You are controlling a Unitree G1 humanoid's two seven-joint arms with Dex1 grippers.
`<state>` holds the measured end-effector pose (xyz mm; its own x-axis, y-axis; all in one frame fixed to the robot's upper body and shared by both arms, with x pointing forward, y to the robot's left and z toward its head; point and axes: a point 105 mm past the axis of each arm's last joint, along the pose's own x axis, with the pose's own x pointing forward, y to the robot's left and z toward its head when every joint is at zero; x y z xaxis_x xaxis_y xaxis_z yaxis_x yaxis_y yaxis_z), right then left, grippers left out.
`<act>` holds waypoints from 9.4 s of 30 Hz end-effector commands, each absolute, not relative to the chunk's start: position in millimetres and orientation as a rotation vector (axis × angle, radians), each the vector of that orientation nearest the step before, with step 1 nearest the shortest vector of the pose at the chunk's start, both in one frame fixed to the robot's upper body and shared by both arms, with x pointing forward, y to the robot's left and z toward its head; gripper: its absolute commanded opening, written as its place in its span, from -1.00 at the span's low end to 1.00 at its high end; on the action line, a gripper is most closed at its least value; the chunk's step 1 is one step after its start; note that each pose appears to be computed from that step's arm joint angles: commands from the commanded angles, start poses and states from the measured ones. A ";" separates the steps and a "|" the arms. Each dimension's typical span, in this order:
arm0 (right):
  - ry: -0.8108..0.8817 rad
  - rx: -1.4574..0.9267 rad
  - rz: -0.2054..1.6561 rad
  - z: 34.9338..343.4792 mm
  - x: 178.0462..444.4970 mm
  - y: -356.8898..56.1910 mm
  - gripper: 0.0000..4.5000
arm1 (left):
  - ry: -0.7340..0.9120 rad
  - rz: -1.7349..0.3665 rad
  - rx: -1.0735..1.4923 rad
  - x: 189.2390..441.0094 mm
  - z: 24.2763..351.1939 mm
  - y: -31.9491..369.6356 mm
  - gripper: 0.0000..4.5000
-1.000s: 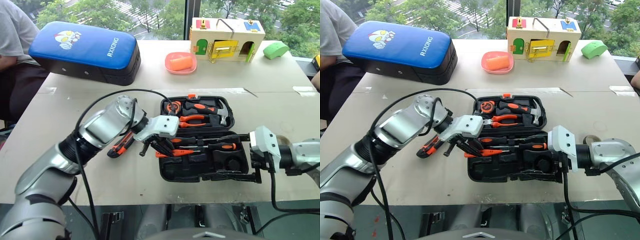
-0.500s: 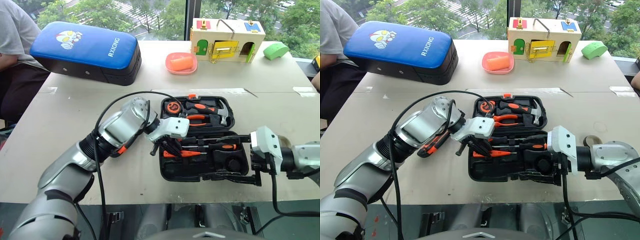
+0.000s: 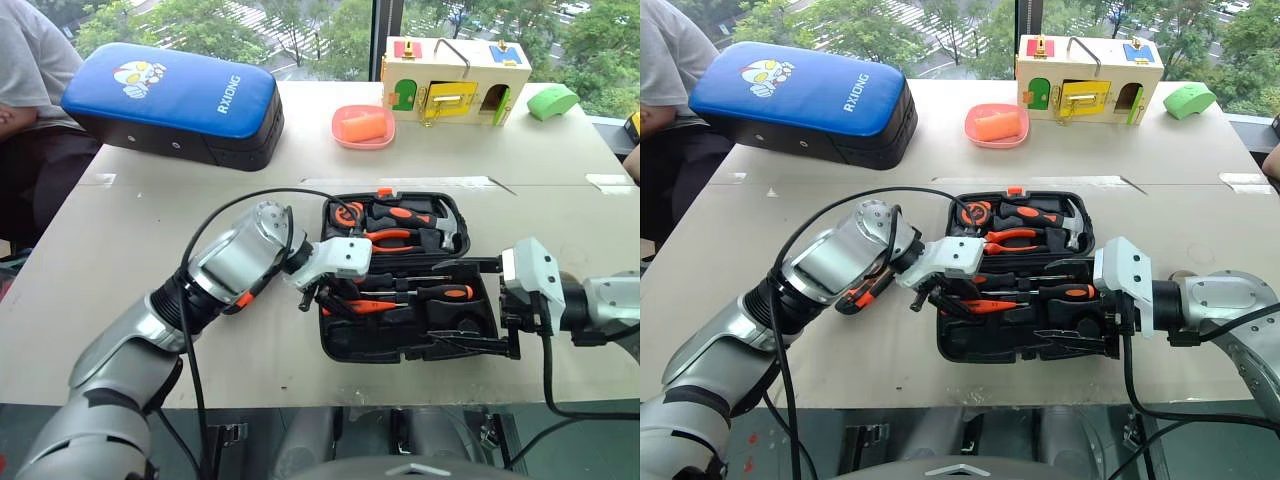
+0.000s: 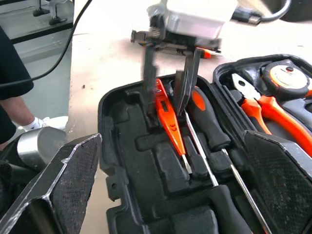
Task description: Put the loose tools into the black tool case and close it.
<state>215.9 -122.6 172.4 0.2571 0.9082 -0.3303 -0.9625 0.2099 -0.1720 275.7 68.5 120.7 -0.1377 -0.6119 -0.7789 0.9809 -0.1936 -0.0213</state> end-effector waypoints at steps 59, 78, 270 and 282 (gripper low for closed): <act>0.151 -0.371 1.284 172.3 220.4 -126.9 1.00 | 0.321 -1.475 0.547 274.7 140.4 88.6 -0.98; 0.152 -0.359 1.269 171.7 221.4 -126.5 1.00 | 0.350 -1.483 0.636 275.1 114.5 76.9 -0.98; 0.201 -0.361 1.314 183.2 182.5 -141.2 1.00 | 0.669 -1.708 0.440 227.3 148.3 61.1 0.97; 0.188 -0.372 1.311 185.1 187.1 -140.4 1.00 | 0.614 -1.729 0.524 234.6 127.8 46.6 -0.96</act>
<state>186.9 -142.0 179.5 0.2491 0.9003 -0.3570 -0.9679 0.2180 -0.1254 234.0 47.8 126.7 -0.2361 -0.7435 -0.6256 0.9716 -0.1681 -0.1667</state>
